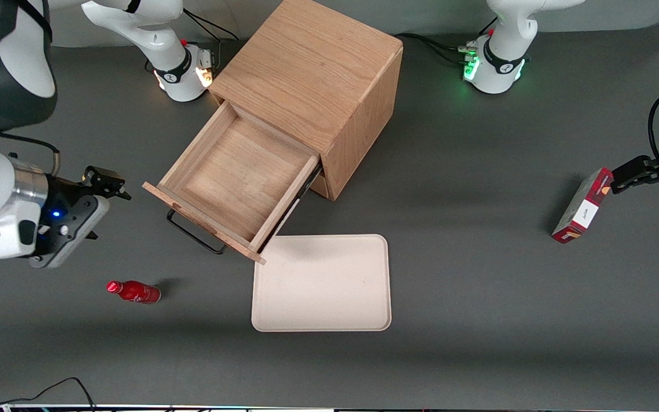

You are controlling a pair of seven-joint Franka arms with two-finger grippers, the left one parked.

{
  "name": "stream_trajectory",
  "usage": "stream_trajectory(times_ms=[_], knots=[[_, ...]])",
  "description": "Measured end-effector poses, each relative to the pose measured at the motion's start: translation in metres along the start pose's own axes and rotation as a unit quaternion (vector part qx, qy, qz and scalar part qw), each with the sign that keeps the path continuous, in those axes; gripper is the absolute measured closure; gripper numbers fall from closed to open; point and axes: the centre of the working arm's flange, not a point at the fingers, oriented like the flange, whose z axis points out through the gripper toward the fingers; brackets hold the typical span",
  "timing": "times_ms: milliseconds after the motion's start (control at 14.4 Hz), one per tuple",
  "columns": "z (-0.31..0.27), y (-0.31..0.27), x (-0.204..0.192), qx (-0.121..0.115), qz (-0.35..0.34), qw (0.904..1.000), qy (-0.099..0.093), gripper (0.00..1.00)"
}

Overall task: Close top drawer
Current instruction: 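Move the right gripper toward the open drawer's black handle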

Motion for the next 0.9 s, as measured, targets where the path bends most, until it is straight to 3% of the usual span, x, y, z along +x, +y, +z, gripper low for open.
stream_trajectory(times_ms=[417,695,904], knots=[[0.027,0.014,0.008,0.016,-0.007,0.9998,-0.009,0.0],[0.079,0.031,0.026,0.067,0.026,0.9973,-0.012,0.0],[0.114,0.043,0.036,0.078,0.043,0.9959,-0.015,0.0]])
